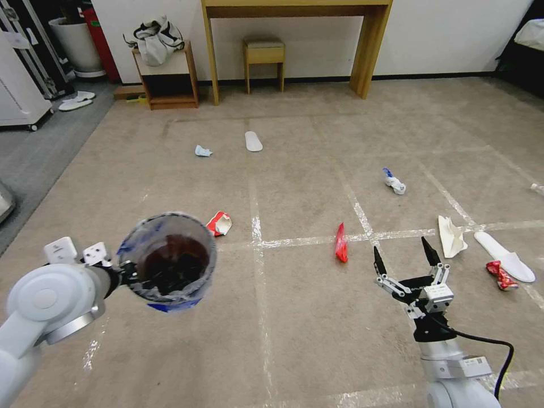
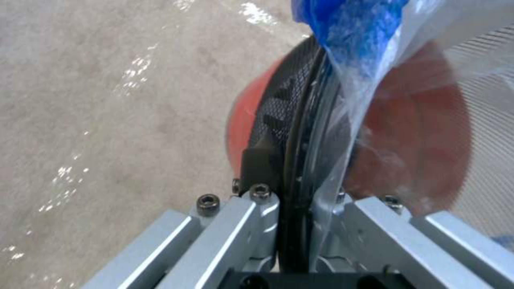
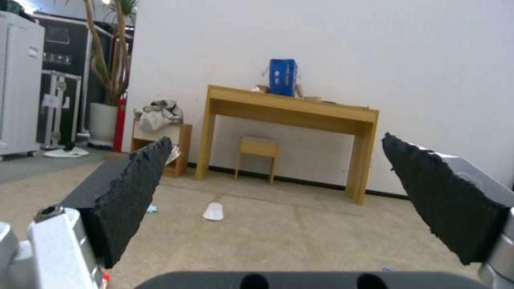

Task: Pick up the trash bin and place the garbage on the floor into it.

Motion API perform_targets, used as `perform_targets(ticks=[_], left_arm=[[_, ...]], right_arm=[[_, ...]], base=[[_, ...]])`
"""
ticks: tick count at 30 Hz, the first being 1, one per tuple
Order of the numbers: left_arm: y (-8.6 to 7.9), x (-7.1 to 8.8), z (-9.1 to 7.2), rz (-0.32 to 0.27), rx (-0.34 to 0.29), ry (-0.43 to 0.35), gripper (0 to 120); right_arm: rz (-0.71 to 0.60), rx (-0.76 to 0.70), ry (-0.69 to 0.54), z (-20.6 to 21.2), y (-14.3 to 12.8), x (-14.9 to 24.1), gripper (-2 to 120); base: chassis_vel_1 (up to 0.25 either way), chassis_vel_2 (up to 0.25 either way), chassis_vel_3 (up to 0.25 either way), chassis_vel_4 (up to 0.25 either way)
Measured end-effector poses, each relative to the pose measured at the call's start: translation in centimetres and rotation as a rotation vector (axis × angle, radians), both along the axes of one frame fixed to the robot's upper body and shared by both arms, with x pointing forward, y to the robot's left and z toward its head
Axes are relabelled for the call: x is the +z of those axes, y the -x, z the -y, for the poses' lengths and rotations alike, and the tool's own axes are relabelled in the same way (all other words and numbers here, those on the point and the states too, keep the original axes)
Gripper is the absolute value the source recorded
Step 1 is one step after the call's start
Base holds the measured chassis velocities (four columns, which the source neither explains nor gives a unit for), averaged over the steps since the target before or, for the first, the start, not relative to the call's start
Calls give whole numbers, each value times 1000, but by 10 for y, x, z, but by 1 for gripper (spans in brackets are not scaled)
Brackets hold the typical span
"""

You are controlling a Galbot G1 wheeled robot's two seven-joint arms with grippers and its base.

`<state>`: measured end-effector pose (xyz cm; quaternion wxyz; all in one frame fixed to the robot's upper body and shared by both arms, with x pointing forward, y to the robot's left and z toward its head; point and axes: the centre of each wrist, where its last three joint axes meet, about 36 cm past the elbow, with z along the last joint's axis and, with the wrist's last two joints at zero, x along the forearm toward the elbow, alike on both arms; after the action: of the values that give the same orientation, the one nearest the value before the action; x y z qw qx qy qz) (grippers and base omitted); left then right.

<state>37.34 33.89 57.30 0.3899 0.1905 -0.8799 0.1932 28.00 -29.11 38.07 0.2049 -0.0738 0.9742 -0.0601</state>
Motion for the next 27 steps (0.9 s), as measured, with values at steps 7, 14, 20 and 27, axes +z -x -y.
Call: perform_targets(ticks=[7,14,20,27], left_arm=[[21,-18,-10,-41,47,-5,1],[30,-26,-11,-50,68,7,1],[32,-32,-9,-61,83,12,1],[31,-41,-7,-70,104,24,1]], right_arm=[[3,0,-14,-4,-2,-2,100],[9,6,-16,-4,0,0,100],[9,10,-13,-4,1,-3,100],[1,14,-11,-3,-1,-8,100]], base=[[0,0,0,0],[0,0,0,0],[0,0,0,0],[0,0,0,0]])
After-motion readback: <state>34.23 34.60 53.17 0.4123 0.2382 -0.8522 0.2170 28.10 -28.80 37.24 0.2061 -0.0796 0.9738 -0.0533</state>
